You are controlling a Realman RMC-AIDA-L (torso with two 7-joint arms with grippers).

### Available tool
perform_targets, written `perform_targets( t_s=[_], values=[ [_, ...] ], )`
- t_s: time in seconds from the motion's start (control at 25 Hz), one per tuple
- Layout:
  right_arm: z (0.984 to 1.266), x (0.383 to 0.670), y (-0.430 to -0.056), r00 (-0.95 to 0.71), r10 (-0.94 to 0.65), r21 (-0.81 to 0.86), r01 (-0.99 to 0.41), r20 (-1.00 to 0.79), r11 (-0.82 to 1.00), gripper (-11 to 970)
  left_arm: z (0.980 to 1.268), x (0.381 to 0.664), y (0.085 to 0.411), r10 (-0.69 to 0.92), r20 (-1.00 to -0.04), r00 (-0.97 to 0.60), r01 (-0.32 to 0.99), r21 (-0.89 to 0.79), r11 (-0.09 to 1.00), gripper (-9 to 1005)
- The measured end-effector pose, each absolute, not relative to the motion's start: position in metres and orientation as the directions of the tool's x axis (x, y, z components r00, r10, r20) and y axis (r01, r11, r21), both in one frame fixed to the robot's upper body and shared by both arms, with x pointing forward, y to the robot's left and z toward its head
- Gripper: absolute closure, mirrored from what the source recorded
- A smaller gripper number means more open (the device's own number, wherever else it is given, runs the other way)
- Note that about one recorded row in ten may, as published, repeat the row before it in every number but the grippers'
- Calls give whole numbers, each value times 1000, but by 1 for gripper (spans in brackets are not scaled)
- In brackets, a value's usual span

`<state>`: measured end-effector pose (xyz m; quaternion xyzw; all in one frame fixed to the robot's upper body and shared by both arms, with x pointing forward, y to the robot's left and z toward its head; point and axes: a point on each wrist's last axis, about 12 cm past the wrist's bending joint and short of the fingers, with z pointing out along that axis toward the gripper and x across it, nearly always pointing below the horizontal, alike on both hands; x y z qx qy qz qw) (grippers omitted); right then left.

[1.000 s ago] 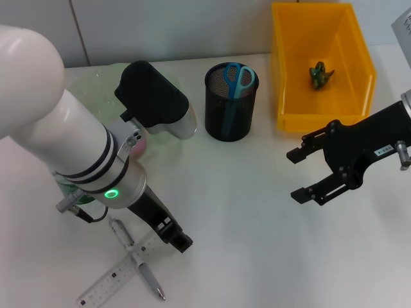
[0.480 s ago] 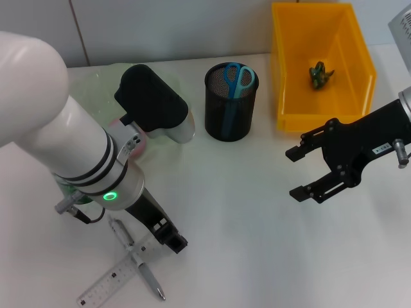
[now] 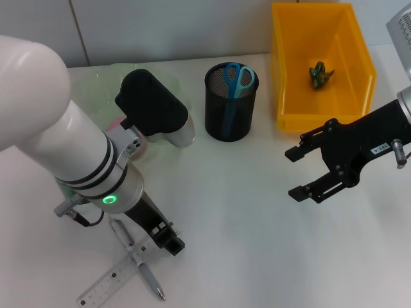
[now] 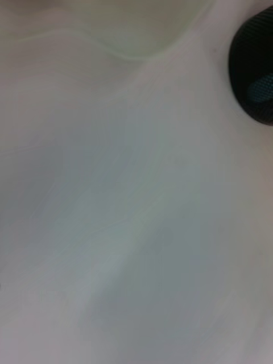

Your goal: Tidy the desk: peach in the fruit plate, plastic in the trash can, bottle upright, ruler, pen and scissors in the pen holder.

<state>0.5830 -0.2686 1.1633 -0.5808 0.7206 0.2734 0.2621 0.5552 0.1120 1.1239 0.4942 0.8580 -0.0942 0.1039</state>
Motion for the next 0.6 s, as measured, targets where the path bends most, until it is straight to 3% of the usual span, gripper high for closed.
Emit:
perform_targets(
  t_s=[0.6],
  values=[
    [1164,583,-268,-202,-693,100,-978,-692,185,172,1122,553,111,838,-266,-476,875,-55,480,397]
  ],
)
